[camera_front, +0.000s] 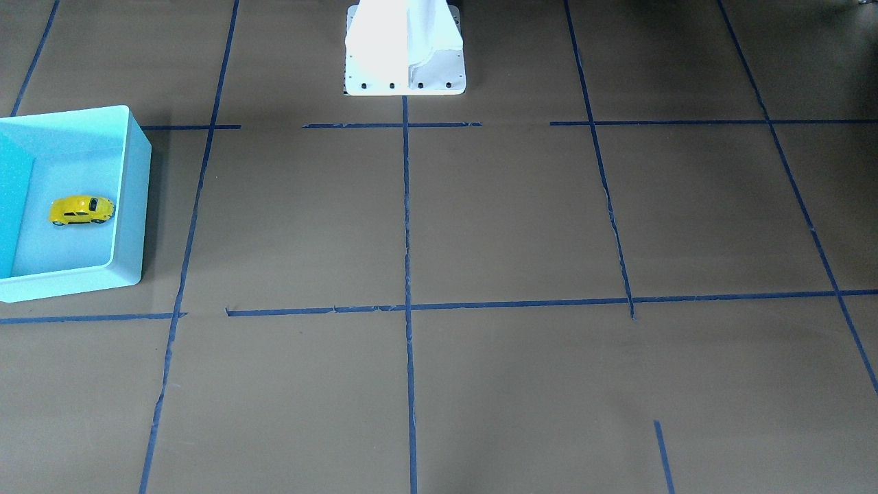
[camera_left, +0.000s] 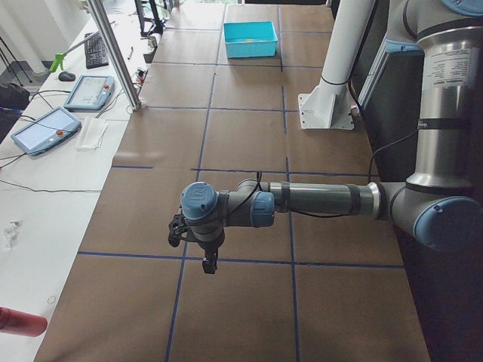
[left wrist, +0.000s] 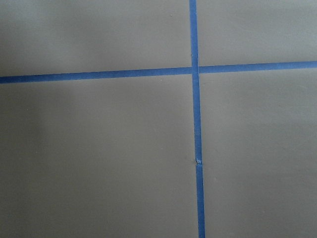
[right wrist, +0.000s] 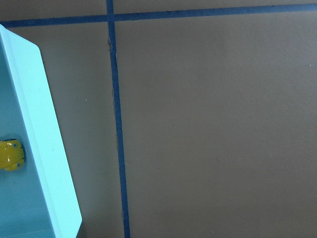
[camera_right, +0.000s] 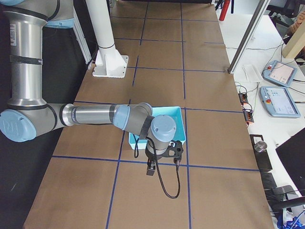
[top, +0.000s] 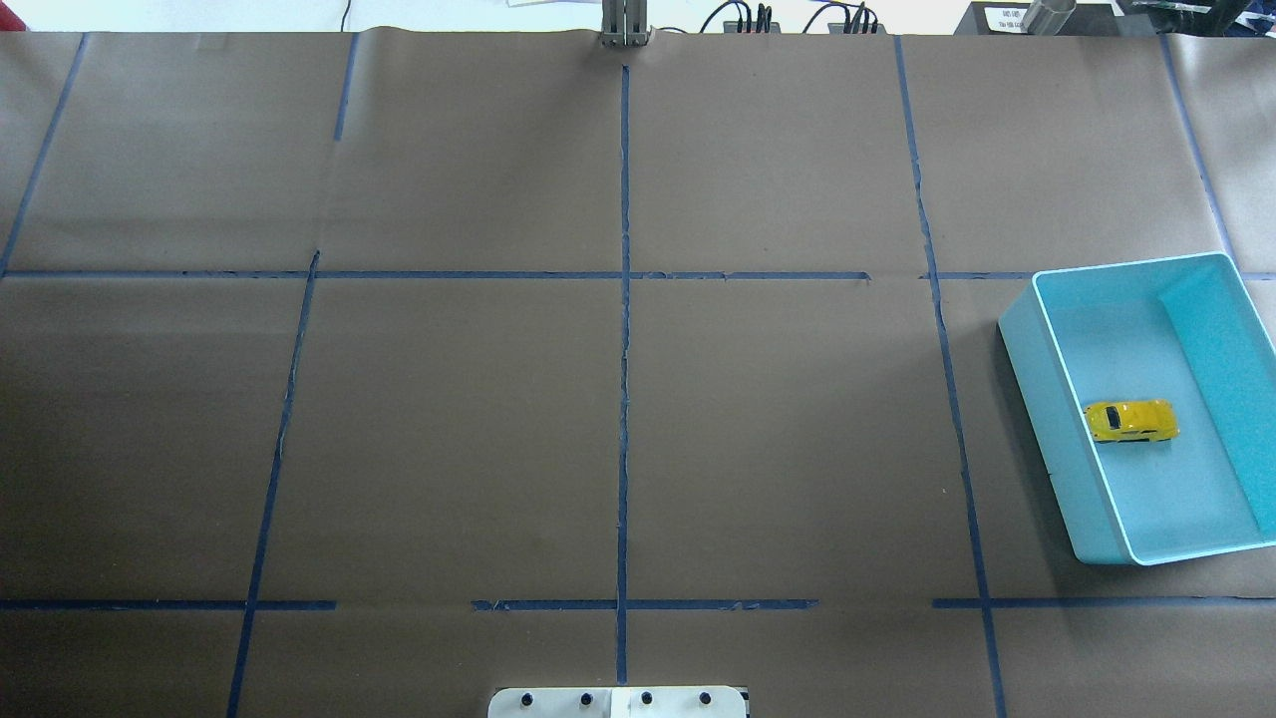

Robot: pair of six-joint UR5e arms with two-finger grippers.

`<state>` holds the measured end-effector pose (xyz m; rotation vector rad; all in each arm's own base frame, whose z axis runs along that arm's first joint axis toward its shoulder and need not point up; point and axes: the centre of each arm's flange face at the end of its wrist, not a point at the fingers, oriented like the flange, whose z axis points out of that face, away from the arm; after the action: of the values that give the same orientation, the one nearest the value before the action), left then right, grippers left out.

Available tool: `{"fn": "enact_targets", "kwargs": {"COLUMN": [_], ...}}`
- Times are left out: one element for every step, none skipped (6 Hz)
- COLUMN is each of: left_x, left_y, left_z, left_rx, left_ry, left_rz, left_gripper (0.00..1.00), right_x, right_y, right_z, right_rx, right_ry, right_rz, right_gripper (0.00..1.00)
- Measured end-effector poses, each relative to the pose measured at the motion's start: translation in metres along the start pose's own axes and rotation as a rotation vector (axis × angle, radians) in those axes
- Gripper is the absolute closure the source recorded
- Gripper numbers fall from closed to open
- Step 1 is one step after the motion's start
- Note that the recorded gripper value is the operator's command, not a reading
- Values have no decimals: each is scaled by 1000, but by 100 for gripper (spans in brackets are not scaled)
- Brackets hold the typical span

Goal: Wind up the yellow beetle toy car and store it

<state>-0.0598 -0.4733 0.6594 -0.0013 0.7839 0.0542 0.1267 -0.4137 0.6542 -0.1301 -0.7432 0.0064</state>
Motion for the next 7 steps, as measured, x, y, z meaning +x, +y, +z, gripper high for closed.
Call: {"fn": "enact_targets", "kwargs": {"left_x": [0, 1, 2, 4, 6, 7, 8], "left_y": [0, -1, -1, -1, -1, -1, -1], "left_z": [0, -1, -2, -4, -6, -8, -8], "left_rx": [0, 1, 4, 8, 12, 15, 16], "left_ry": [0, 0, 1, 2, 1, 2, 1], "left_rz": [0, 1, 3, 7, 11, 13, 14], "left_gripper": [0, 0, 0, 0, 0, 0, 0], "right_x": [3, 3, 3, 2, 1, -2, -2], "right_y": [-5, -9, -11, -12, -15, -18, -19], "right_z": [4, 4, 3, 2, -1, -4, -5], "right_rx": [32, 62, 78, 85, 95, 111, 123], "right_ry": [12, 21, 25, 27, 30, 34, 37], "right_rz": [-32, -62, -76, -83, -95, -114, -126], "right_gripper": [0, 0, 0, 0, 0, 0, 0]}}
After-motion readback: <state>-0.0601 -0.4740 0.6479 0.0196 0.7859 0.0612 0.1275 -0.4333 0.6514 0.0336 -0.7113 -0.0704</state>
